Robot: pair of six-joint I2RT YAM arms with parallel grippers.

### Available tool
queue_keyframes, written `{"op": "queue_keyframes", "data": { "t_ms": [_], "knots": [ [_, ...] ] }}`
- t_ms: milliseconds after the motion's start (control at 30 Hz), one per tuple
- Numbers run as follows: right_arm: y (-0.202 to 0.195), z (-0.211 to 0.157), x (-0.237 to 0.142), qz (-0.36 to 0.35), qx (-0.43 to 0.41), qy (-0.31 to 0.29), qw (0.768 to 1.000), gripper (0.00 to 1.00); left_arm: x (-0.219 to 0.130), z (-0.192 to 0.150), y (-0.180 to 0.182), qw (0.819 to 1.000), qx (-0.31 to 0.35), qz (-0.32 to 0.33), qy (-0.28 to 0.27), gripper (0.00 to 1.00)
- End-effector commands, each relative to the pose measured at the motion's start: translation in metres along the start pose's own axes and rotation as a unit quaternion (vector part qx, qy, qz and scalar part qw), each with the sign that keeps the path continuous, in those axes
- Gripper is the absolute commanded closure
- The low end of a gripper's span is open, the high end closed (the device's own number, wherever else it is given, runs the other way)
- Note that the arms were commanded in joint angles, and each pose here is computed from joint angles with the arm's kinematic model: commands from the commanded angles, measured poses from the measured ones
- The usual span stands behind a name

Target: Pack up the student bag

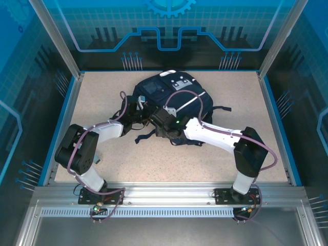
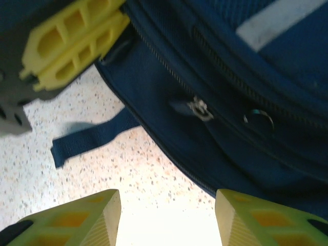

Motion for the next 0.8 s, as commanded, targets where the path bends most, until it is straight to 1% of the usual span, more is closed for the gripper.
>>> {"op": "queue_keyframes", "data": {
  "t_ms": [0, 133, 267, 400, 467, 533, 600, 767],
  "knots": [
    [-0.004, 0.016, 0.005, -0.025, 0.047, -0.024, 0.998, 0.49, -0.008, 0.002, -0.045, 0.998, 0.048, -0.051, -0.001, 0.94],
    [-0.016, 0.025, 0.012, -0.06, 0.08, -0.044, 0.994, 0.56, -0.007, -0.001, -0.046, 0.998, 0.048, -0.05, 0.005, 0.93],
    [-0.023, 0.03, 0.018, -0.077, 0.101, -0.061, 0.99, 0.57, -0.005, -0.003, -0.046, 0.997, 0.05, -0.049, 0.011, 0.94],
    [-0.027, 0.036, 0.026, -0.093, 0.11, -0.07, 0.987, 0.55, -0.003, -0.006, -0.05, 0.997, 0.051, -0.055, 0.021, 0.94],
    [-0.026, 0.039, 0.029, -0.093, 0.112, -0.074, 0.987, 0.52, -0.002, -0.009, -0.051, 0.997, 0.051, -0.056, 0.026, 0.94],
    [-0.028, 0.042, 0.03, -0.1, 0.113, -0.081, 0.985, 0.46, -0.001, -0.01, -0.051, 0.997, 0.05, -0.057, 0.03, 0.94],
    [-0.031, 0.044, 0.031, -0.11, 0.121, -0.083, 0.983, 0.45, -0.001, -0.011, -0.051, 0.997, 0.05, -0.057, 0.031, 0.94],
    [-0.044, 0.044, 0.03, -0.143, 0.143, -0.096, 0.975, 0.55, 0.0, -0.013, -0.051, 0.997, 0.05, -0.057, 0.033, 0.95]
  ]
}}
Point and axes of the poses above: each hand's point on the last joint's axis, 136 mm out from that joint toward the fingers, its own x axis out along the fingers, its own y axis along the line the jaws close on, z = x × y, the point moved 1 cm from there along -x, back along the fingers, and after that the axes turned 4 degrees about x, right-handed, at the moved point
